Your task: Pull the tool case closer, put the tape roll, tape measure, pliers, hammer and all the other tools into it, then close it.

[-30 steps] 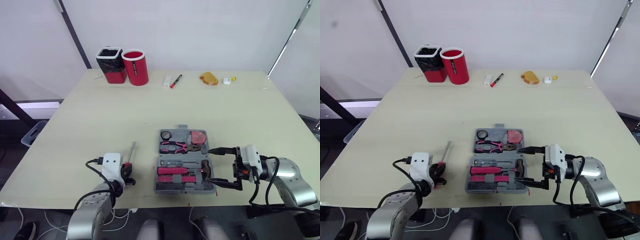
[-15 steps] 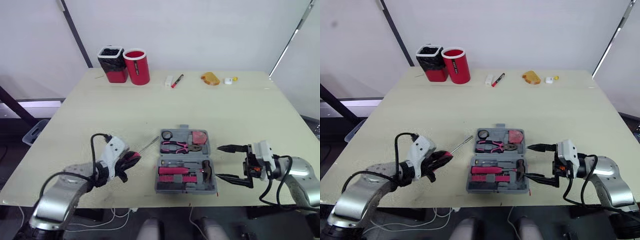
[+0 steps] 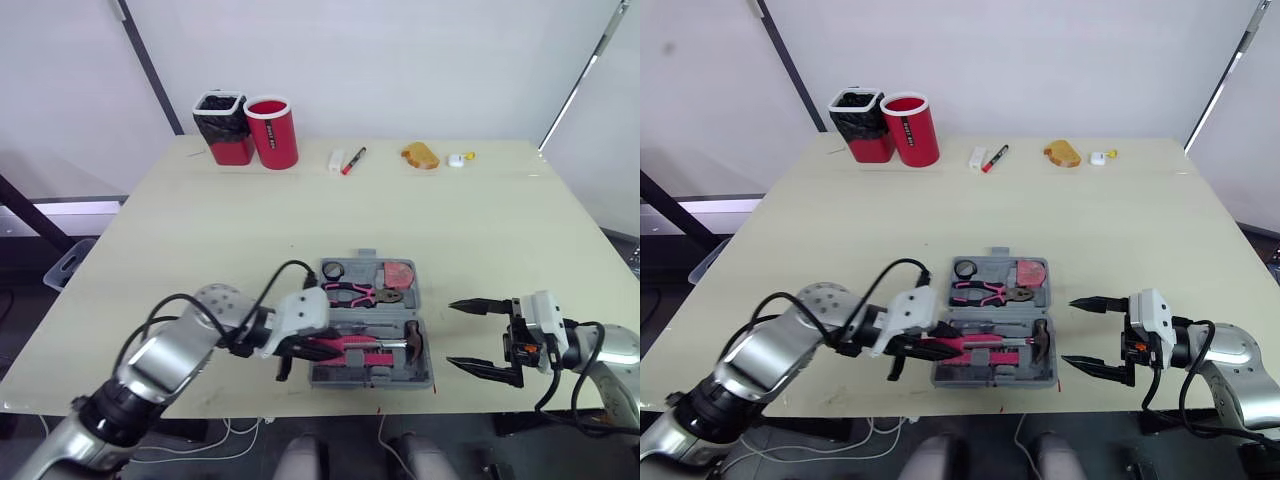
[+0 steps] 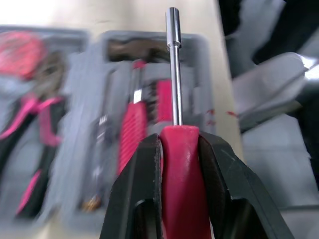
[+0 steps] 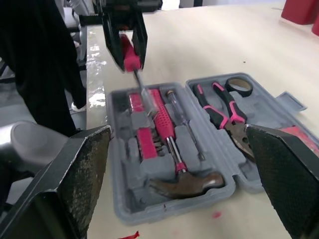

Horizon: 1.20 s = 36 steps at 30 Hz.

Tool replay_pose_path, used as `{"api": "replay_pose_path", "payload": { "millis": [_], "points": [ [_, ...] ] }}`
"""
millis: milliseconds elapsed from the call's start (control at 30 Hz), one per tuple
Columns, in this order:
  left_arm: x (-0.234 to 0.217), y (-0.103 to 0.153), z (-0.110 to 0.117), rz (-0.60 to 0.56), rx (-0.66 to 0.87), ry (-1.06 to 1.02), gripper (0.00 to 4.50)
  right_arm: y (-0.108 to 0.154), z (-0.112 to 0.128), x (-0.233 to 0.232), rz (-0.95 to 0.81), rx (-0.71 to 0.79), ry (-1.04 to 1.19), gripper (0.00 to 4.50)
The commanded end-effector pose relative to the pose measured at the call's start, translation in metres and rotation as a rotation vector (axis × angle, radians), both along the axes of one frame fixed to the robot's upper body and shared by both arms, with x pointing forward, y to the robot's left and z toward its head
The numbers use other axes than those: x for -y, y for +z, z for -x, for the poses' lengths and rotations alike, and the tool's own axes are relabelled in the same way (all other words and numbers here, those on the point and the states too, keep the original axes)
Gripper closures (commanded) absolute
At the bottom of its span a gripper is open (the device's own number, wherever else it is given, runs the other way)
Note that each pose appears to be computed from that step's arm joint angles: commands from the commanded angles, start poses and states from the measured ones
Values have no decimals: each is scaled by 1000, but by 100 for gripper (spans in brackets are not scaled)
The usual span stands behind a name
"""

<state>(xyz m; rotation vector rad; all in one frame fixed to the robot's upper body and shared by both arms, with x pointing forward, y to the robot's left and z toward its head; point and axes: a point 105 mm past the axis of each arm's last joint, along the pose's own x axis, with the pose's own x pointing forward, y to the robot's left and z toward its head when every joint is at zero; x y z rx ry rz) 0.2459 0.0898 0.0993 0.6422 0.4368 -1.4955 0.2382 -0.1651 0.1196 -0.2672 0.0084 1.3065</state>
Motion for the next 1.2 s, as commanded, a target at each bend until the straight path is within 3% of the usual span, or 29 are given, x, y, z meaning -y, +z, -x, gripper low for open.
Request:
{"api": "replay_pose_path", "payload": {
  "millis": [33,333,1200],
  "points": [
    [12,-9,6,-24,-41,-43,389,13,2,2,-6,53,-17,0],
    [27,-23,1,-104,-40,8,389,5,11,9,21,-10,-38,0],
    [37,-42,-1,-141,-59,25,389,6,13,6,50,1,-34,0]
  ]
}}
